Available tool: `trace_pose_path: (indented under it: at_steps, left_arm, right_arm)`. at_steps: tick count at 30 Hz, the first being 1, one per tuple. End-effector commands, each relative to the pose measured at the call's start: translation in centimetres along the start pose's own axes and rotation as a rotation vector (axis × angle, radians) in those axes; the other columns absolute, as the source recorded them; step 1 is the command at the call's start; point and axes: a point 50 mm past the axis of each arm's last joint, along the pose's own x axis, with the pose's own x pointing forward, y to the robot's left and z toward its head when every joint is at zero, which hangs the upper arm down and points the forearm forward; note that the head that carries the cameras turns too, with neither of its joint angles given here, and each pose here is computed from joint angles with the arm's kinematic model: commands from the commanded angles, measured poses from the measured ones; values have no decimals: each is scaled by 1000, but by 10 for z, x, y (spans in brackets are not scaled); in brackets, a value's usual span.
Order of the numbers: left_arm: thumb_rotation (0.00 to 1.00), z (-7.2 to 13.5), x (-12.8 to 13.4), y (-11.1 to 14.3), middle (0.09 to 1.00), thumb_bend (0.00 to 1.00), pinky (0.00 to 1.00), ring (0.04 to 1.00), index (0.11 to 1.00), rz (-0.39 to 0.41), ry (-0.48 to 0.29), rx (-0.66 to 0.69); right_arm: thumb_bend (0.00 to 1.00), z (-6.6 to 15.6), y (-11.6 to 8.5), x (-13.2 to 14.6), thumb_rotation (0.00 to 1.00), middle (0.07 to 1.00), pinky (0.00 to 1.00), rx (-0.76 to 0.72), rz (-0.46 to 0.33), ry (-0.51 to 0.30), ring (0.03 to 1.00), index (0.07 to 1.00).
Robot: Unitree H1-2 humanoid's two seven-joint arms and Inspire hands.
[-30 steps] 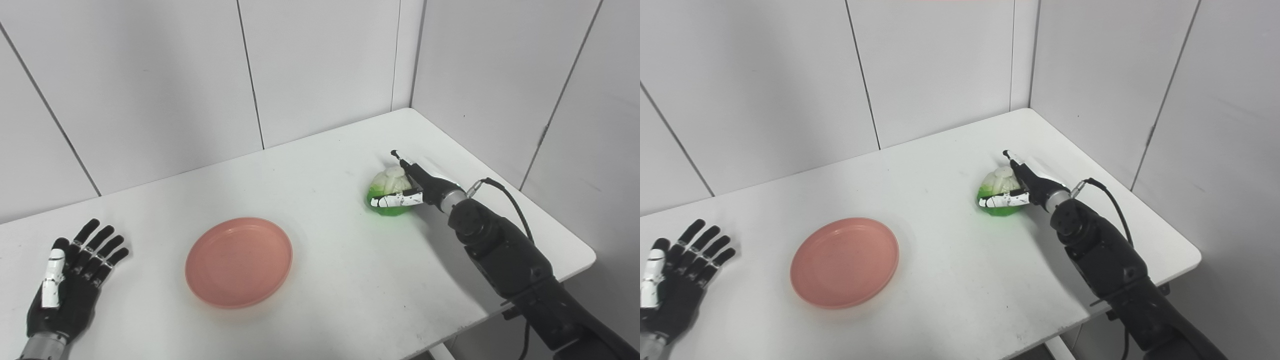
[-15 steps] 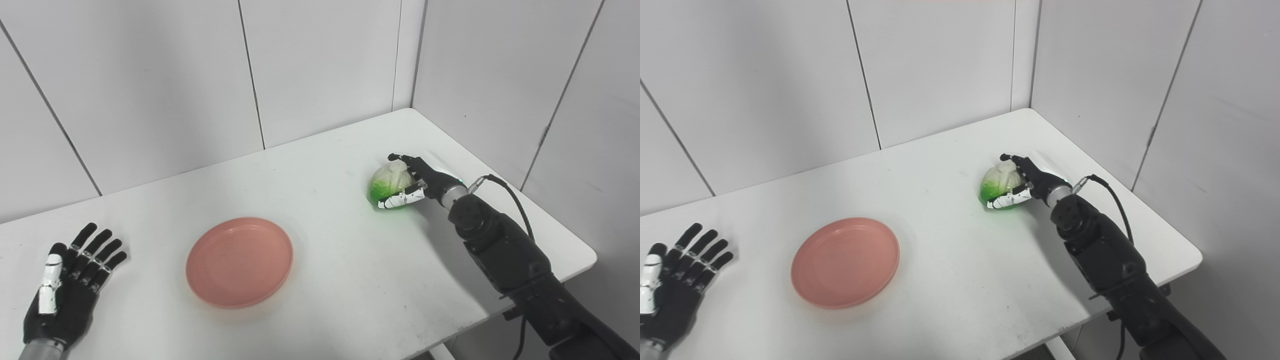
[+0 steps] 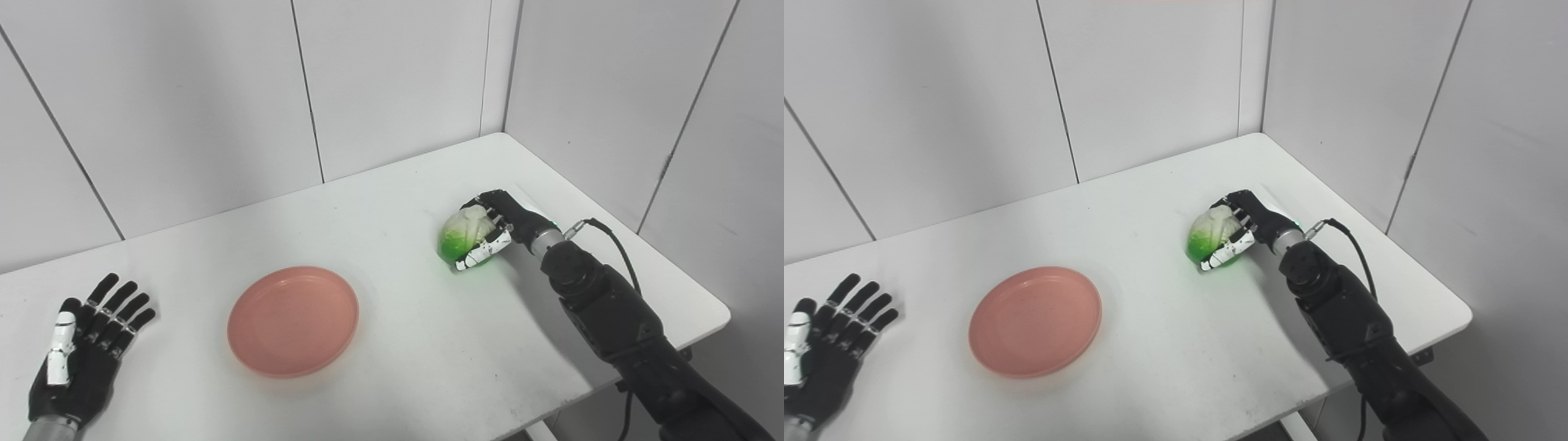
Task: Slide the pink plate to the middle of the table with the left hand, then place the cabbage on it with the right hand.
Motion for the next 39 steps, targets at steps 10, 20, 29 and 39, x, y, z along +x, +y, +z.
trace_pose_path:
  at_steps: [10, 20, 29, 39]
  left_arm:
    - [770, -66, -46, 12, 837, 593, 778, 813, 849, 85, 186, -100]
    - [767, -66, -45, 6, 853, 604, 799, 830, 862, 71, 177, -100]
    - [761, -68, -43, -8, 862, 600, 814, 842, 867, 55, 164, -109]
    - [784, -70, -43, -34, 881, 603, 856, 865, 888, 39, 149, -98]
  right_arm:
    - [528, 15, -5, 7, 14, 468, 413, -10, -46, -59, 444, 504]
    - [529, 33, -17, -2, 0, 466, 372, 30, -80, -124, 423, 504]
    - [528, 77, -33, -15, 0, 456, 358, 29, -89, -227, 413, 515]
    - [527, 130, -30, -20, 0, 458, 355, 25, -22, -383, 413, 515]
